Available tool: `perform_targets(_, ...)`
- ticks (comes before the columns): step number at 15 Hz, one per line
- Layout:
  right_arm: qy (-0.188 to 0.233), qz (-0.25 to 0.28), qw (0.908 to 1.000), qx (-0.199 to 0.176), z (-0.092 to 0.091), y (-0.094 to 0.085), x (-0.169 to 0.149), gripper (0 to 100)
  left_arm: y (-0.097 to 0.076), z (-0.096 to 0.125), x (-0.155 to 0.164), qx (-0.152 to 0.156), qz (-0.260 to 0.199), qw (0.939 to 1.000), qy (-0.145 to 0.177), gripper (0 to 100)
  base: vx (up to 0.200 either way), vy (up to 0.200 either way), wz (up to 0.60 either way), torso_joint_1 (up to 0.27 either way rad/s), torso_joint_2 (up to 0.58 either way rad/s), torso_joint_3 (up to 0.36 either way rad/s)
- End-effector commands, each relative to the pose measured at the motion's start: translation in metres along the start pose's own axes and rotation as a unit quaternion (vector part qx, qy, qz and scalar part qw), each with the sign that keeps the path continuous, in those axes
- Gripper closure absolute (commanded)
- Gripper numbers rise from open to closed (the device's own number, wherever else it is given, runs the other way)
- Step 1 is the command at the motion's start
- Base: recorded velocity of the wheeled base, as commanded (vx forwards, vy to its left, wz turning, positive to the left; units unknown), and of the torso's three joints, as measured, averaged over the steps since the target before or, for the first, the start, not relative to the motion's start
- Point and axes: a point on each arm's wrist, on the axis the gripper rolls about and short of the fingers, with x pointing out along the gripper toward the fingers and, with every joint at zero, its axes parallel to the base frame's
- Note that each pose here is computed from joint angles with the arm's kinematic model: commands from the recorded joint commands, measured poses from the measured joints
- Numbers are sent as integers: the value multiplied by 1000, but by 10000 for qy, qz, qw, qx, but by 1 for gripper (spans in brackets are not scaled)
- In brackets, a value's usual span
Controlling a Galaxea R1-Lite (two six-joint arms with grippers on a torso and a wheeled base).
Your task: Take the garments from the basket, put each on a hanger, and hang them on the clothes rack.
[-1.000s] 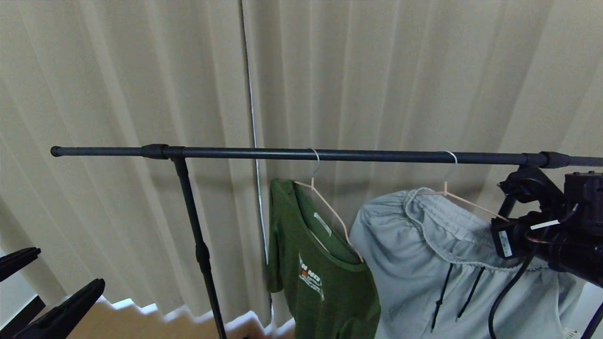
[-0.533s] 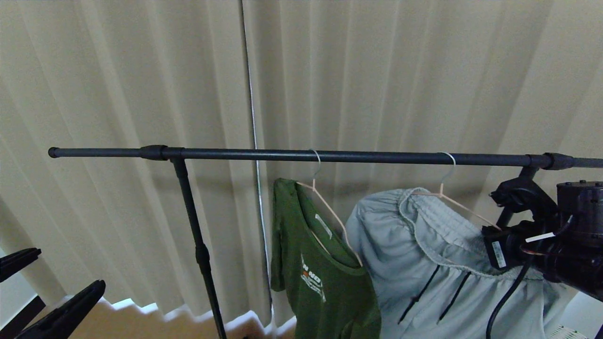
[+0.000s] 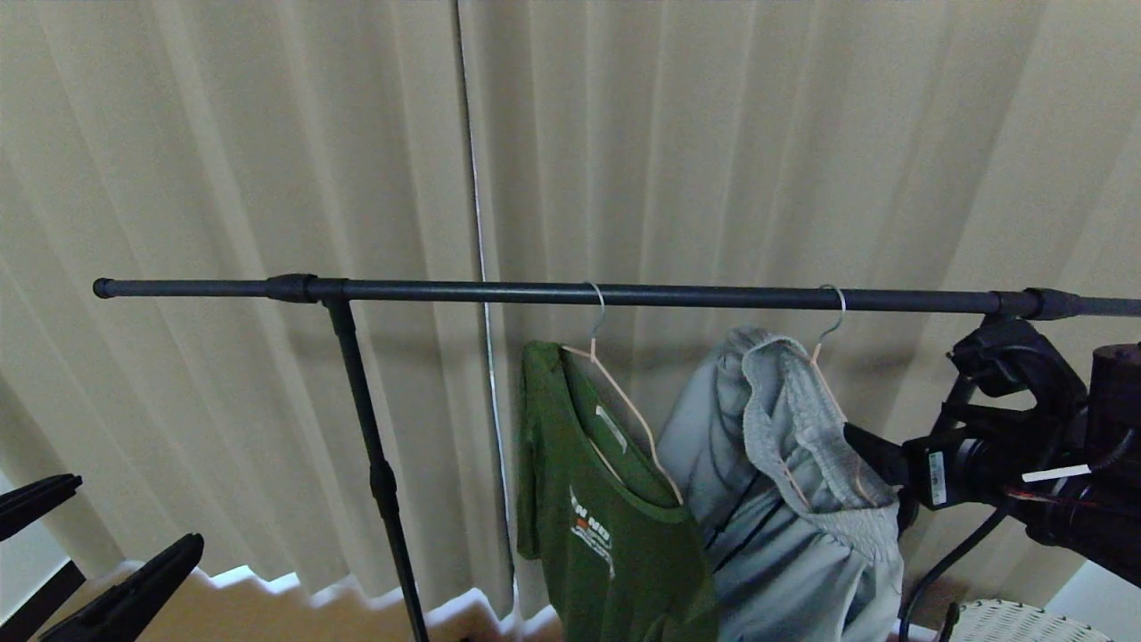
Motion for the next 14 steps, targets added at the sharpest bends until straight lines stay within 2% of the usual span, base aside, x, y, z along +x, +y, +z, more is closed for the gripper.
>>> perform_targets(1, -276, 109, 9996, 37, -7, 3, -6, 0, 1, 0, 1, -6, 52, 10000, 45, 0, 0, 0, 0, 0, 0, 0)
perform_targets(7, -586, 103, 9981, 129, -6, 2, -10, 0, 0, -3, 3, 114, 40, 9999, 122, 0, 0, 0, 0, 0, 0, 0)
perform_targets(9, -926, 103, 9954, 220, -6, 1, -14, 0, 0, -4, 2, 138, 40, 9998, 122, 0, 0, 0, 0, 0, 0, 0)
perform_targets(10, -926, 103, 9954, 220, -6, 1, -14, 0, 0, -4, 2, 138, 40, 9998, 122, 0, 0, 0, 0, 0, 0, 0)
perform_targets(11, -1339, 116, 9904, 322, -9, -2, -24, 0, 1, -6, -2, 106, 157, 9998, 62, 0, 0, 0, 0, 0, 0, 0)
perform_targets(12, -1532, 156, 9874, 359, -10, -4, -31, 0, 2, -7, -6, 77, 296, 9995, 6, 0, 0, 0, 0, 0, 0, 0)
perform_targets(14, -2005, 308, 9784, 401, -12, -10, -55, 0, 3, -25, -18, 35, 674, 9977, -4, 0, 0, 0, 0, 0, 0, 0)
